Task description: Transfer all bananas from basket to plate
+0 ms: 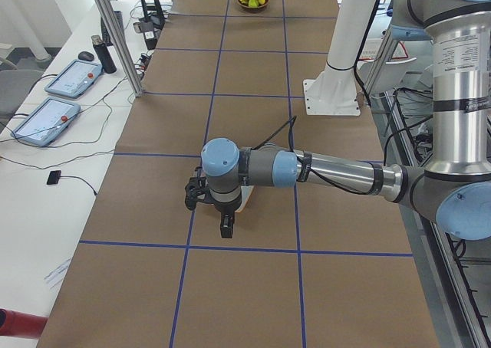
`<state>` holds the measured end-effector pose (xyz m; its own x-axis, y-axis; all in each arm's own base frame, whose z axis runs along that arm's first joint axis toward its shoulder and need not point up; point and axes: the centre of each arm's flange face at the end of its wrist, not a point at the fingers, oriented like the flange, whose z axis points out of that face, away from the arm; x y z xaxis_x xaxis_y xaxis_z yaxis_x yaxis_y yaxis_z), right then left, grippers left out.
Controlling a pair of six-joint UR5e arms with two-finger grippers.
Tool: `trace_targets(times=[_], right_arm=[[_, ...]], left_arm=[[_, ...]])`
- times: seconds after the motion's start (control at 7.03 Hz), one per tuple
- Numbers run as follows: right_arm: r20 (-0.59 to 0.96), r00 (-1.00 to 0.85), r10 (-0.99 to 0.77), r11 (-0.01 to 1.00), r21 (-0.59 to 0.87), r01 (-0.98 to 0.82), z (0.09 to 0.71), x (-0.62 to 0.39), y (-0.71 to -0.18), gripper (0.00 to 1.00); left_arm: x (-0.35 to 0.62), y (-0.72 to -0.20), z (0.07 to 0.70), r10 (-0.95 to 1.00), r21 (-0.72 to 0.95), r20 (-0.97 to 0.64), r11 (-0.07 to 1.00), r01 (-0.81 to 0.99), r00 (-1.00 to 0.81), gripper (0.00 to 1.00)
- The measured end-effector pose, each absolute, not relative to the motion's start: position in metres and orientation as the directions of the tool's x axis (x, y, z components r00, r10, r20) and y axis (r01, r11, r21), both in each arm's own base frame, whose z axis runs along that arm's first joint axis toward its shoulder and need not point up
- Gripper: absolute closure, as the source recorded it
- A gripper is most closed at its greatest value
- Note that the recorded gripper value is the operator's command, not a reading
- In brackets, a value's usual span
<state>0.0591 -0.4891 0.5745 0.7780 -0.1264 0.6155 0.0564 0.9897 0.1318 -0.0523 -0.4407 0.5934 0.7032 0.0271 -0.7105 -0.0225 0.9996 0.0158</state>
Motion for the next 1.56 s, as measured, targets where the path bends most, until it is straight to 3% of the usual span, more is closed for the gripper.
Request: trace_targets(times=[0.71, 1.14, 1.56], right_arm=[[0.634, 0.731, -0.251, 0.951, 0.304, 0.062, 0.560, 0.046, -0.505, 0.00], [0.639, 0.741, -0.205, 0.960, 0.279, 0.025, 0.571, 0.045, -0.531, 0.00], [0.601, 0.797, -0.060, 0.984, 0.169, -0.053, 0.627, 0.059, -0.480, 0.00]], left_arm=[[-0.053, -0.443, 0.589, 0.040, 0.029, -0.702, 0.999, -0.027, 0.711, 0.00], [-0.053, -0.447, 0.579, 0.069, 0.071, -0.701, 0.997, -0.027, 0.710, 0.00], [-0.052, -0.448, 0.577, 0.077, 0.081, -0.701, 0.996, -0.028, 0.709, 0.00]])
